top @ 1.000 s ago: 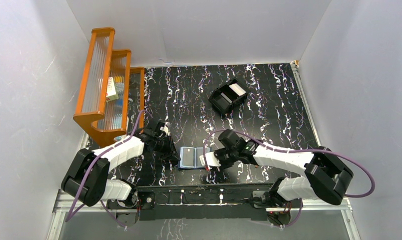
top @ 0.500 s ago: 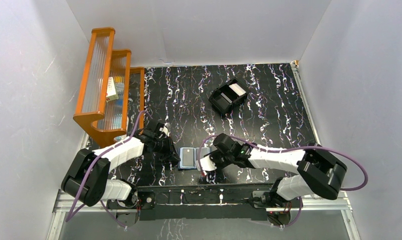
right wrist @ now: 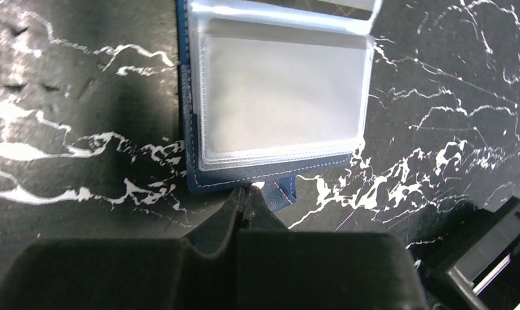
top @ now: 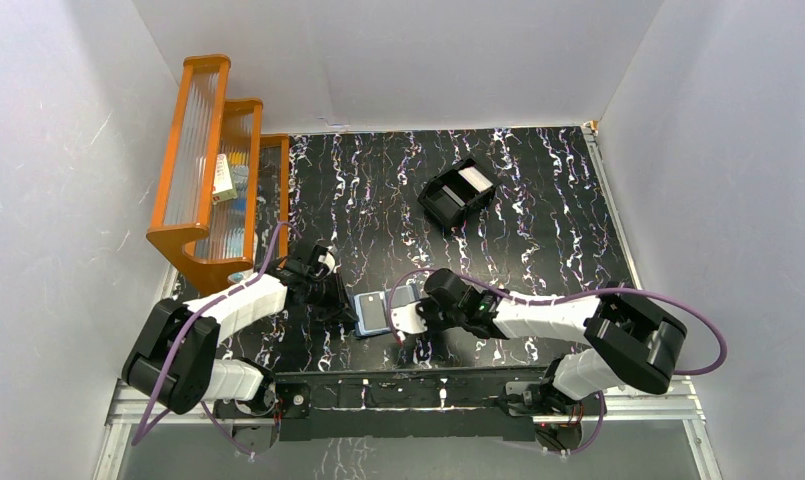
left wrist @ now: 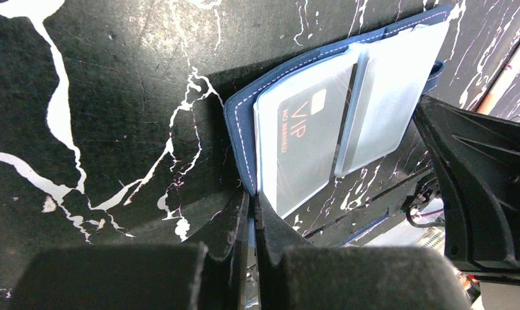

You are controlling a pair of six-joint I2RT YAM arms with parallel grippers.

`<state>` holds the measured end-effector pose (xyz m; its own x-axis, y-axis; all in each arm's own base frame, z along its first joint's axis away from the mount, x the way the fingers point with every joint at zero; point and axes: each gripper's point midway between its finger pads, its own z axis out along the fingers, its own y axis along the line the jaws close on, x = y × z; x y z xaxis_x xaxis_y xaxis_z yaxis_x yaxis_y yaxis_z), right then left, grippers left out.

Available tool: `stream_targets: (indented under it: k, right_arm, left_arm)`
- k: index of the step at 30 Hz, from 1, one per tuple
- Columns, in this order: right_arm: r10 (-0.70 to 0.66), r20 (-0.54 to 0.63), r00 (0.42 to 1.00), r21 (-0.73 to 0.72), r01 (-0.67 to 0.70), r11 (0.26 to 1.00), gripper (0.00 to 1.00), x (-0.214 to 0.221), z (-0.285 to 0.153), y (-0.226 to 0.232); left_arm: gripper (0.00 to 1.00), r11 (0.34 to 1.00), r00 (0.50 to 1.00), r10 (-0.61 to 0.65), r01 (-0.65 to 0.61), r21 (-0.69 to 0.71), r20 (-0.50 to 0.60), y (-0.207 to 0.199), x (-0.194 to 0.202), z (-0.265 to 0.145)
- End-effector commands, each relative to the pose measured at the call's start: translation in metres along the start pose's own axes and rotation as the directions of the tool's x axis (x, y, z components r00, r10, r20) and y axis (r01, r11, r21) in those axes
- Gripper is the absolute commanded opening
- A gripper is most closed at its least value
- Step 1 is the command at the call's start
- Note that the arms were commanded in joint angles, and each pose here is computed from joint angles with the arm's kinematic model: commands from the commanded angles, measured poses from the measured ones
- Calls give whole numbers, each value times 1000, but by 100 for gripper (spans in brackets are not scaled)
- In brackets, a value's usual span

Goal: Put the credit cards into the card holder
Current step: Close the card holder at the center of the board.

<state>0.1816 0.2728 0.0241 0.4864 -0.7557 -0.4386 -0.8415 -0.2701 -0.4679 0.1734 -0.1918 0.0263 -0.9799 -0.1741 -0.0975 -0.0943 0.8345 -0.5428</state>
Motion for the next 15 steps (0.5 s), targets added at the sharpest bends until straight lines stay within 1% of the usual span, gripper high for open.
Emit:
stream_targets:
  k: [1, 3, 6, 15]
  right_arm:
    - [132, 48, 990, 171, -138, 975, 0, -5, -5, -27]
    - [224, 105, 969, 231, -243, 942, 0, -11, -11, -41]
    - [316, 160, 935, 262, -349, 900, 0, -16, -18, -54]
    - [417, 195, 888, 303, -459, 835, 0, -5, -21, -61]
  left_arm:
    - [0, 1000, 1000, 4, -4, -12, -10, 0, 4, -9]
    - [0, 1000, 1000, 5, -5, -13, -7, 0, 4, -9]
    - [0, 1000, 1000, 5, -5, -13, -6, -1, 4, -10]
    - [0, 1000, 1000, 12, -12, -10, -12, -1, 5, -10]
